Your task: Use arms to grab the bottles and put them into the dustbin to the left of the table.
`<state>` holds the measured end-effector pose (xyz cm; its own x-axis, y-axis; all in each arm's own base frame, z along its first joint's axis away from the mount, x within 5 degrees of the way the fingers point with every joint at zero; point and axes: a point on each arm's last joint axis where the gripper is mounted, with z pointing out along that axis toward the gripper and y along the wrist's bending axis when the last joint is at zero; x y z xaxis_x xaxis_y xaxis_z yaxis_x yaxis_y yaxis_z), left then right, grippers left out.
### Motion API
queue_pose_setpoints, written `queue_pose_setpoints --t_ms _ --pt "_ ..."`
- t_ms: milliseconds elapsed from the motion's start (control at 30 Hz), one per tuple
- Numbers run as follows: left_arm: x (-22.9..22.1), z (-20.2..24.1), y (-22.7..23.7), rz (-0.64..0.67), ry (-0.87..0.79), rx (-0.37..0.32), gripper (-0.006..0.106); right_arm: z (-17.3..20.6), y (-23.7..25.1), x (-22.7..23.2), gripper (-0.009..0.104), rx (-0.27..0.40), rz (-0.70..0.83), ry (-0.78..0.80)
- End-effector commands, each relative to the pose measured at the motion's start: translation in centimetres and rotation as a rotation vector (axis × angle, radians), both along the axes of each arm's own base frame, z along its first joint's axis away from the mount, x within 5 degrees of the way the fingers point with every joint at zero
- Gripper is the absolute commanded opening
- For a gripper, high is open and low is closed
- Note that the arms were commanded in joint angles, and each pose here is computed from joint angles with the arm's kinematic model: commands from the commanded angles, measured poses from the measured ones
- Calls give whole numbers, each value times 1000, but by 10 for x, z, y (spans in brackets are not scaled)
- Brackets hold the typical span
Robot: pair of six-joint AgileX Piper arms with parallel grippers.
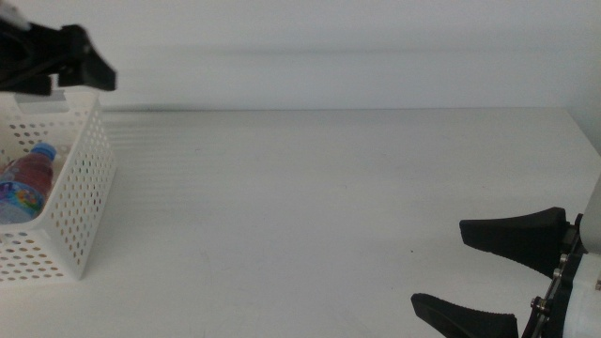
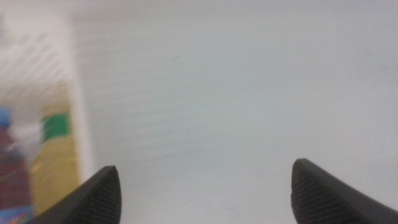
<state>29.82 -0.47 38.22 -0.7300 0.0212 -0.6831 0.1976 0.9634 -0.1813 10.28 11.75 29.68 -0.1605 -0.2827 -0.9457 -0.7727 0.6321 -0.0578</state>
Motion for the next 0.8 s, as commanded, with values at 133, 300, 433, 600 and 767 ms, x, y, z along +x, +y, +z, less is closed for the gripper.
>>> queue_pose_setpoints --t_ms 133,300,433,600,767 --pt "-38 48 -51 -197 -245 -8 89 15 1 2 70 67 -9 -75" --pt "-55 50 -97 -332 -366 -18 89 15 1 2 70 67 -9 -75" --pt "-74 39 -115 -331 -503 -29 89 15 1 2 70 67 -9 -75" --pt "-98 28 -110 -257 -557 -89 89 15 1 2 70 67 -9 -75" --pt "-110 27 -98 -229 -580 -52 89 15 1 2 70 67 -9 -75"
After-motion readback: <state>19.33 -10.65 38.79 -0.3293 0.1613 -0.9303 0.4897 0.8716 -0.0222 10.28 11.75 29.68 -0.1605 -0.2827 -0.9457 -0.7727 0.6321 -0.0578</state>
